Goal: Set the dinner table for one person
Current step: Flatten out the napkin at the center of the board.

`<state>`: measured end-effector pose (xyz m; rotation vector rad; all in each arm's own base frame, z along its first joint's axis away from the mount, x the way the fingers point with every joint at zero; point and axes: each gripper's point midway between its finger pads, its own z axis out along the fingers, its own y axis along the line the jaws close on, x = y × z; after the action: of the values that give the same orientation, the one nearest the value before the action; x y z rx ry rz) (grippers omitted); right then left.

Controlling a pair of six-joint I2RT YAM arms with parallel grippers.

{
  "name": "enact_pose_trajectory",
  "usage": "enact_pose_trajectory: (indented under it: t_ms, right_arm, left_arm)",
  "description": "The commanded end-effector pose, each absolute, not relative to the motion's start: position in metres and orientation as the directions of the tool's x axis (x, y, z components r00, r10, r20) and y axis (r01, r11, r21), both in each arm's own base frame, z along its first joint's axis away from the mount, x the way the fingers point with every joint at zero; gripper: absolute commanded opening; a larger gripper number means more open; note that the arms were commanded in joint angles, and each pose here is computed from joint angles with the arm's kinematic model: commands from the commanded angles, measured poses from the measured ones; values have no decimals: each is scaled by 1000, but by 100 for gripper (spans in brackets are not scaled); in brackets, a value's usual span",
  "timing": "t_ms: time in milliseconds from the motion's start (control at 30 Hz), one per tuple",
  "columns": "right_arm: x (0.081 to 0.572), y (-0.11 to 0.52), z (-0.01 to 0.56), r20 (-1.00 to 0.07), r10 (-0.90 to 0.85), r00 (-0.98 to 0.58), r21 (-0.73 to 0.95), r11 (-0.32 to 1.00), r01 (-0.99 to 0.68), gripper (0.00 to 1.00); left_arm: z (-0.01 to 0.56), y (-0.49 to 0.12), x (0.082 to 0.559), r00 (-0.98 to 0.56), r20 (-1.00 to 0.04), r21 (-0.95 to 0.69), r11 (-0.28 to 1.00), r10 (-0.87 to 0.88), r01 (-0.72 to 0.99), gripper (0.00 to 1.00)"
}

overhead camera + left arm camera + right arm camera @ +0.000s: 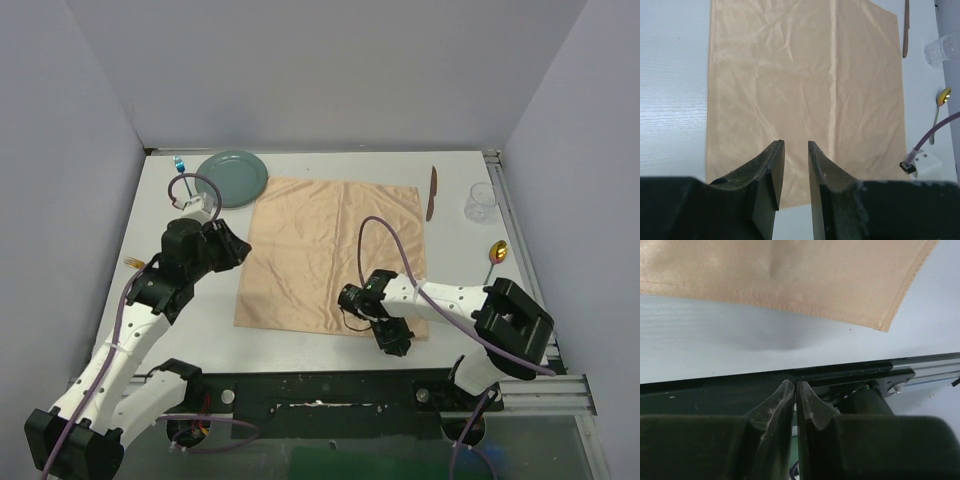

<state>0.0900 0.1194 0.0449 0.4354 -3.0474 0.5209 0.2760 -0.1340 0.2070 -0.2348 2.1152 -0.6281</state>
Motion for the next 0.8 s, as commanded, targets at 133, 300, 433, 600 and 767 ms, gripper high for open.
enact_pose_trajectory:
  t_ms: [133,300,433,600,767]
  right_arm:
    - [134,138,76,-228,-150,-962,-276,957,-84,11]
    - [159,120,69,-282,-120,-952,-342,940,-18,11]
    - [155,113,45,-216,-132,-967,-379,924,-42,11]
    - [143,106,25,-117,-166,-979,-433,896,-101,12]
    - [132,104,12,-22,-200,-980,-445,880,-170,12]
  left_arm:
    - [239,-138,286,-526,-745,-542,832,-411,116,24]
    - [240,-140,286,-521,-737,-563,818,-431,118,24]
    - [244,-139,288,-511,-742,-561,820,-434,117,24]
    - [253,-139,292,-498,-750,-558,821,-435,124,24]
    - [259,-138,296,-487,-760,-549,826,-430,128,24]
